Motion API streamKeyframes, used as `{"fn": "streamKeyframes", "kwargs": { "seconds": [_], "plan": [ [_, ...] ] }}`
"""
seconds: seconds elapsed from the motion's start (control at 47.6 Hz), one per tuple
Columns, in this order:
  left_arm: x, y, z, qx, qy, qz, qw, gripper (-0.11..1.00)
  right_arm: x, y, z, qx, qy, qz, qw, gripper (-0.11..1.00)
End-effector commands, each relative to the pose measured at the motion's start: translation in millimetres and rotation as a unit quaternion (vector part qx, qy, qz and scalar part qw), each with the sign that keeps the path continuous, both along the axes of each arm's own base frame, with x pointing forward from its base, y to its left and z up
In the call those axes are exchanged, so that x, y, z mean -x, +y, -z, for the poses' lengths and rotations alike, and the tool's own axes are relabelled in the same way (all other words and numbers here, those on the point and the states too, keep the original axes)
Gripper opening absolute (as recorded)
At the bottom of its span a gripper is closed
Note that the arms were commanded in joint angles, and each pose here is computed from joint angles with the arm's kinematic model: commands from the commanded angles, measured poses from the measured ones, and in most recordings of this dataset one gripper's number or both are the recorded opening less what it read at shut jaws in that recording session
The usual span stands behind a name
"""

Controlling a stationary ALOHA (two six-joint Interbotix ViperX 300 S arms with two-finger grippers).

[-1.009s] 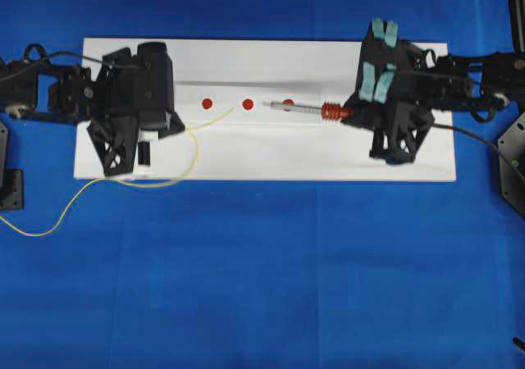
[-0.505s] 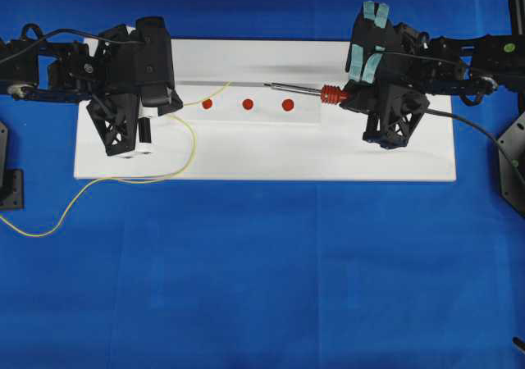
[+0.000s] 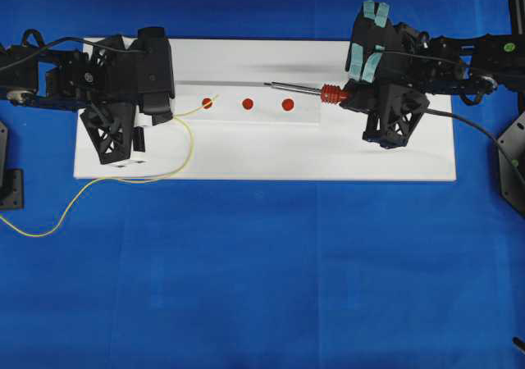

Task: Touch the tip of the soldering iron to the tip of the solder at the mark.
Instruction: 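Lift both tools and raise them above the red-dotted strip, then move iron tip leftward toward the solder tip near the left red dot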

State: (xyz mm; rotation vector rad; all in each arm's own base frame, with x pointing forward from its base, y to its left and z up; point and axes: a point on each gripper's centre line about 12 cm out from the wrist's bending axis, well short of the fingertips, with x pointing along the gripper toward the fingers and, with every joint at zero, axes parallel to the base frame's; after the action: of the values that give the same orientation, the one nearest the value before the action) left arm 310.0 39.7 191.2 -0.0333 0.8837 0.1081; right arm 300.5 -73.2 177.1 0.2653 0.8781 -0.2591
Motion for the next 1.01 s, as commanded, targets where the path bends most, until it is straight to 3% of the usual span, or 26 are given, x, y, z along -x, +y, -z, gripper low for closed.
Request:
{"fn": "streamKeyframes", "kwargs": {
  "seconds": [0.0,0.526,0.988],
  "plan": [
    [1,-1,-1,-0.001,-0.002,0.001,1.0,0.02,-6,-3,-12,0.006,-0.02,0.002,0.9998,0.06],
    [14,1,21,0.01,-0.015,-0.019,0.9997,0.02,-6,-2,-12,0.007,-0.02,0.001,0.9998,0.06],
    [5,0,40,0.015,0.034,-0.015,0.9992,0.02,-7,-1,-11,0.006,-0.018,-0.002,0.9998,0.06]
  ]
}}
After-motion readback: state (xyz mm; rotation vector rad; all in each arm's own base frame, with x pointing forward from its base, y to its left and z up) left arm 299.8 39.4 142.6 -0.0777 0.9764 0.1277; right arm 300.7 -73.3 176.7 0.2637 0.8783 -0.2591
